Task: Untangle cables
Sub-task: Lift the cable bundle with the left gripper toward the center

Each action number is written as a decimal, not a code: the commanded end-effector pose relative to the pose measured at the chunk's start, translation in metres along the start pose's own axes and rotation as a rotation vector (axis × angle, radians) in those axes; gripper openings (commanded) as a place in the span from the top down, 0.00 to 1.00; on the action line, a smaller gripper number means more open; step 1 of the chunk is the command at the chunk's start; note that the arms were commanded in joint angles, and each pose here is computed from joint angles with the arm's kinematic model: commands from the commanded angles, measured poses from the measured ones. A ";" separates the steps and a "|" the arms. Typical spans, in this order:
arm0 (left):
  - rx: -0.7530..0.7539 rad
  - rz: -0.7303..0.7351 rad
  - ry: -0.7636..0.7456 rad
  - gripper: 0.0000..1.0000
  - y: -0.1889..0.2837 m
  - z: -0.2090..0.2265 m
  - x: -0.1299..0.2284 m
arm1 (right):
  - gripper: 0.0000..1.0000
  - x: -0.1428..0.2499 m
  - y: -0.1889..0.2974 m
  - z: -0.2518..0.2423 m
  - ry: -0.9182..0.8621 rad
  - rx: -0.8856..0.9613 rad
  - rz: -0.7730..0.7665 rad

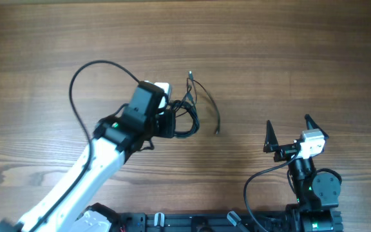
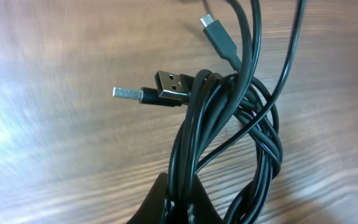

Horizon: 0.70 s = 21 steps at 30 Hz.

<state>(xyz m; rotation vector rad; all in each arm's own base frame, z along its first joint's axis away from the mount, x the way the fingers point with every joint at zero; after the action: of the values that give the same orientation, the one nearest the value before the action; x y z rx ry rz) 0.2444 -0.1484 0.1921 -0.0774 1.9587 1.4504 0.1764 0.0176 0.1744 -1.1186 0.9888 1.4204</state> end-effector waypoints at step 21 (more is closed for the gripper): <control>0.097 -0.053 -0.322 0.96 0.018 -0.021 0.000 | 0.00 0.000 0.002 0.021 -1.553 -0.148 0.176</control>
<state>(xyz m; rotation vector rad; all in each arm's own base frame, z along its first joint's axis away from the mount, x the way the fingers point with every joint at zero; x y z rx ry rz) 0.2337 -0.1472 0.2084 0.0808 1.7341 1.3353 0.1718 0.0370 0.1779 -0.0369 0.0088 1.8981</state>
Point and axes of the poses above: each gripper's point midway between its finger pads, its own y axis back along the fingers, its own z axis along the line the jaws close on, x = y × z, the point moved 7 cm from there along y, back along the fingers, and after that the axes turned 15 degrees about -y, right-handed, at the moved point
